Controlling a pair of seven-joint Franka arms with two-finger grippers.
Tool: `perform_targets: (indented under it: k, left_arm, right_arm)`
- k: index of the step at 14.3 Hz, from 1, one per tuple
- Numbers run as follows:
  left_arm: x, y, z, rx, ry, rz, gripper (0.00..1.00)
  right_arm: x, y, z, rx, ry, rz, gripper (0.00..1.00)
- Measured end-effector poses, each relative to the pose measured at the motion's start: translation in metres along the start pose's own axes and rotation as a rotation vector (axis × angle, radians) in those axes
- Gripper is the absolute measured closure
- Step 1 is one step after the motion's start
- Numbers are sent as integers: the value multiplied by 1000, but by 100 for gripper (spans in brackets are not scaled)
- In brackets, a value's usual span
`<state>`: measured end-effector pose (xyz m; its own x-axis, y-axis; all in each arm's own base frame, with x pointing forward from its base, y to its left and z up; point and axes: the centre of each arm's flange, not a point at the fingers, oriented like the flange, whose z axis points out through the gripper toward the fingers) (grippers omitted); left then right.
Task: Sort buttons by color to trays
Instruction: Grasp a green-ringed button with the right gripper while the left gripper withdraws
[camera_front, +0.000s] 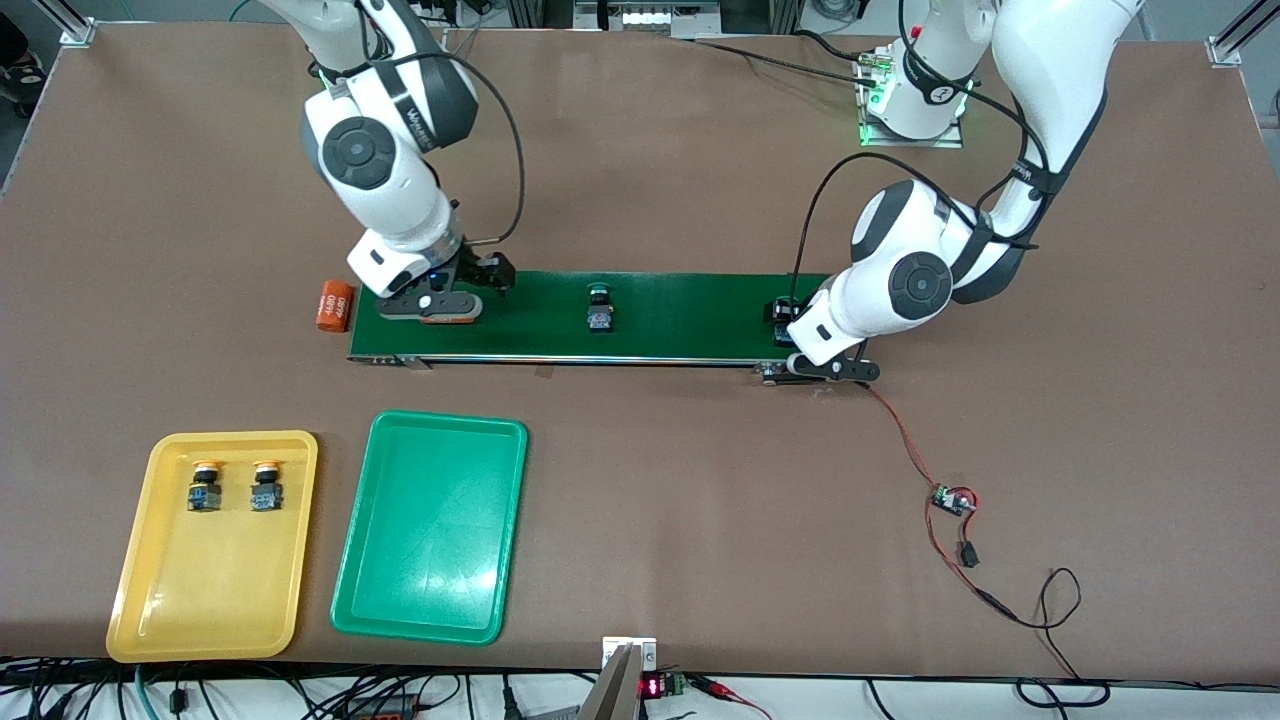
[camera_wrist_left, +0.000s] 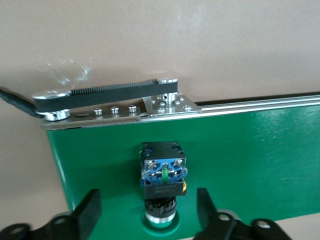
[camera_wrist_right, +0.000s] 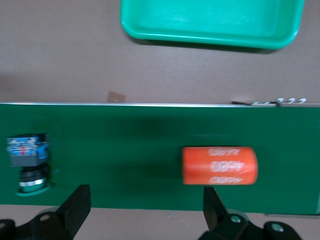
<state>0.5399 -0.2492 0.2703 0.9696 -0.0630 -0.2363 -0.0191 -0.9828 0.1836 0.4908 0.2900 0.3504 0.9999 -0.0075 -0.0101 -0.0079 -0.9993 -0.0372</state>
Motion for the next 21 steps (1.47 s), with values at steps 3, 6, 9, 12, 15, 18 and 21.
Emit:
perform_targets:
  k: [3, 6, 9, 12, 15, 18, 21]
  left_arm:
    - [7, -2, -58, -10, 106, -11, 0]
    - [-1, -26, -128, 25, 187, -58, 0]
    - [-22, -77, -179, 90, 167, -59, 0]
    - [-38, -137, -223, 117, 178, 53, 0]
    - [-68, -174, -261, 198, 106, 106, 0]
    - [-86, -170, -322, 260, 27, 91, 0]
    - [-72, -166, -373, 260, 111, 87, 0]
  right_arm:
    - [-9, -20, 5, 23, 24, 6, 0]
    - [-25, -47, 27, 33, 15, 32, 0]
    - [-33, -59, 51, 22, -6, 62, 0]
    - [-33, -59, 63, 0, -14, 72, 0]
    - [-33, -58, 69, -12, -16, 76, 0]
    - [-30, -53, 72, -33, -1, 78, 0]
    - [-27, -53, 71, -34, 11, 79, 0]
